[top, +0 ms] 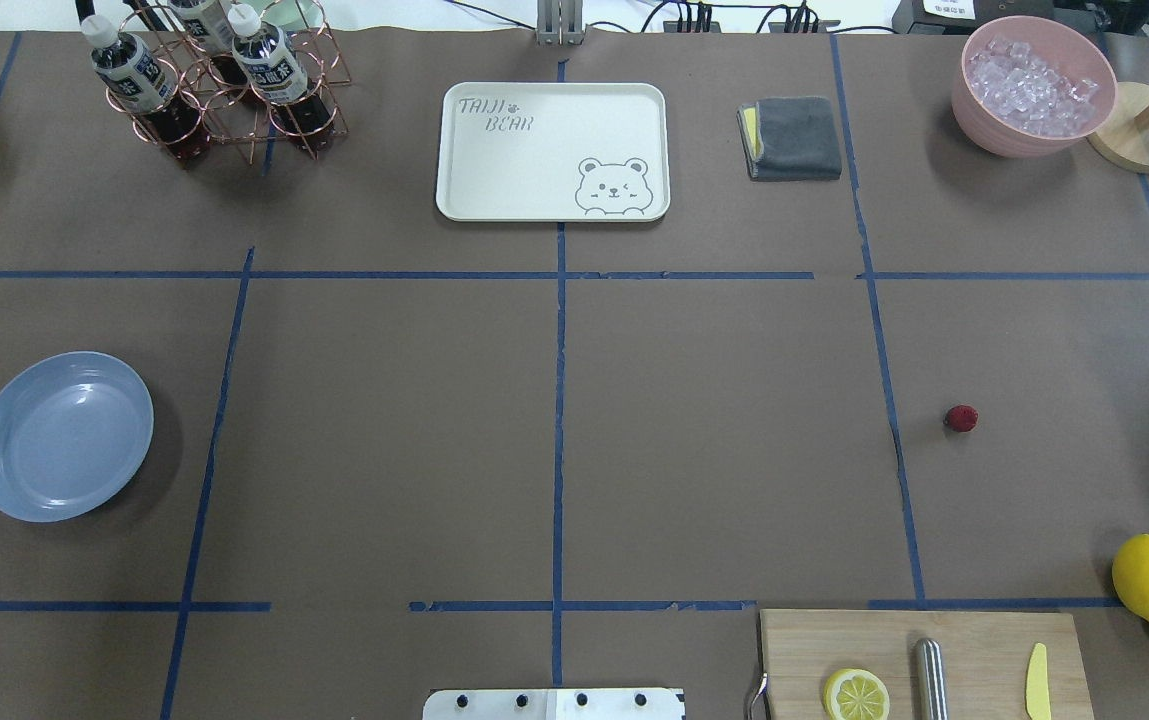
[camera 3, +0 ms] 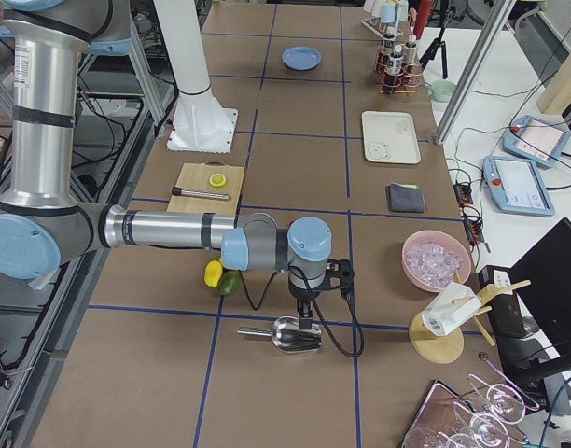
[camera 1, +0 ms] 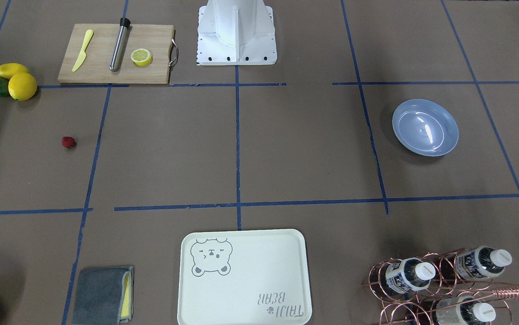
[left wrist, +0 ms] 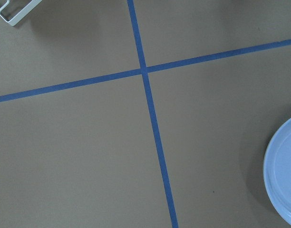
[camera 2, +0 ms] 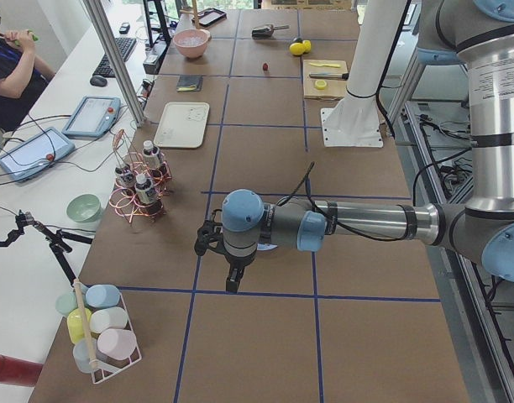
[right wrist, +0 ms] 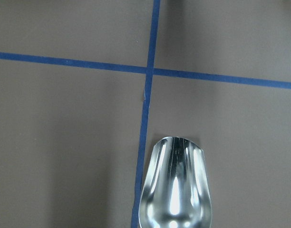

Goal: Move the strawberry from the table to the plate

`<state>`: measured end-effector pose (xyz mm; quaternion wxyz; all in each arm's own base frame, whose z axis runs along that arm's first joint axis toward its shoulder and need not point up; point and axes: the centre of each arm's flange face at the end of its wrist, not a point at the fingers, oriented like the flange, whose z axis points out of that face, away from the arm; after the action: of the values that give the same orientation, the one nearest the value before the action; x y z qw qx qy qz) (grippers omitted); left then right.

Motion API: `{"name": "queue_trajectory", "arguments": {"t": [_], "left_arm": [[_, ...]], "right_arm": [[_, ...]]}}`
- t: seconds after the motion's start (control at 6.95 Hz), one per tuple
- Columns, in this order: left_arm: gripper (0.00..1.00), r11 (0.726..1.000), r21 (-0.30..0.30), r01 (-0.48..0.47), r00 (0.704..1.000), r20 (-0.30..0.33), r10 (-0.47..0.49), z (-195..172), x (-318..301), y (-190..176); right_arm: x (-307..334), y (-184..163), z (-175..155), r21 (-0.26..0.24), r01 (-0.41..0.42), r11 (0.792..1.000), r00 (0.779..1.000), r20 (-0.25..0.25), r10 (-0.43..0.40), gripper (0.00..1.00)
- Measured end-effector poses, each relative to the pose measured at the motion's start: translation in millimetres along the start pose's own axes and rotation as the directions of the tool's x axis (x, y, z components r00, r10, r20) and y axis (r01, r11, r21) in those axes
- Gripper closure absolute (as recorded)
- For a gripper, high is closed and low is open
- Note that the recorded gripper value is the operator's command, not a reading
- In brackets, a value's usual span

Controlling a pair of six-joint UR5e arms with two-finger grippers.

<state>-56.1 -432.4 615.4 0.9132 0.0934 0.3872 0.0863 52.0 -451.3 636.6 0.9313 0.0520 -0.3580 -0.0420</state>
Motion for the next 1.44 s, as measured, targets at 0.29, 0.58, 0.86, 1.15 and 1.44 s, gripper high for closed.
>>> {"name": "queue_trajectory", "arguments": {"t": [0.29,0.58,0.86,1.15,1.44], "left_arm": [[0.0,0.993,0.075,-0.09,0.996,0.01,0.089,-11.2,15.5,-17.7],[0.0,0.95,0.211,-0.23,0.973,0.043,0.226,-21.1,25.6,-32.2],[0.0,0.908,0.307,-0.286,0.954,0.008,0.298,-20.3,34.2,-43.1],[0.0,0.89,0.328,-0.317,0.93,-0.075,0.359,10.2,56.4,-37.6],[0.08,0.93,0.27,-0.248,0.952,-0.112,0.287,74.7,92.7,-25.3]], "right_arm": [[-11.1,-15.4,-11.4,0.109,0.089,0.99,0.996,-0.008,-0.089,0.0],[-12.8,-16.8,-11.2,0.129,0.045,0.991,0.999,0.017,-0.047,0.0],[-10.7,-14.7,-7.9,0.124,0.016,0.992,0.999,0.03,-0.02,0.0],[-6.7,-12.1,-0.8,0.108,-0.003,0.994,0.998,0.055,-0.003,0.0],[-3.1,-10.2,4.2,0.097,-0.014,0.995,0.998,0.065,0.008,0.0]]}}
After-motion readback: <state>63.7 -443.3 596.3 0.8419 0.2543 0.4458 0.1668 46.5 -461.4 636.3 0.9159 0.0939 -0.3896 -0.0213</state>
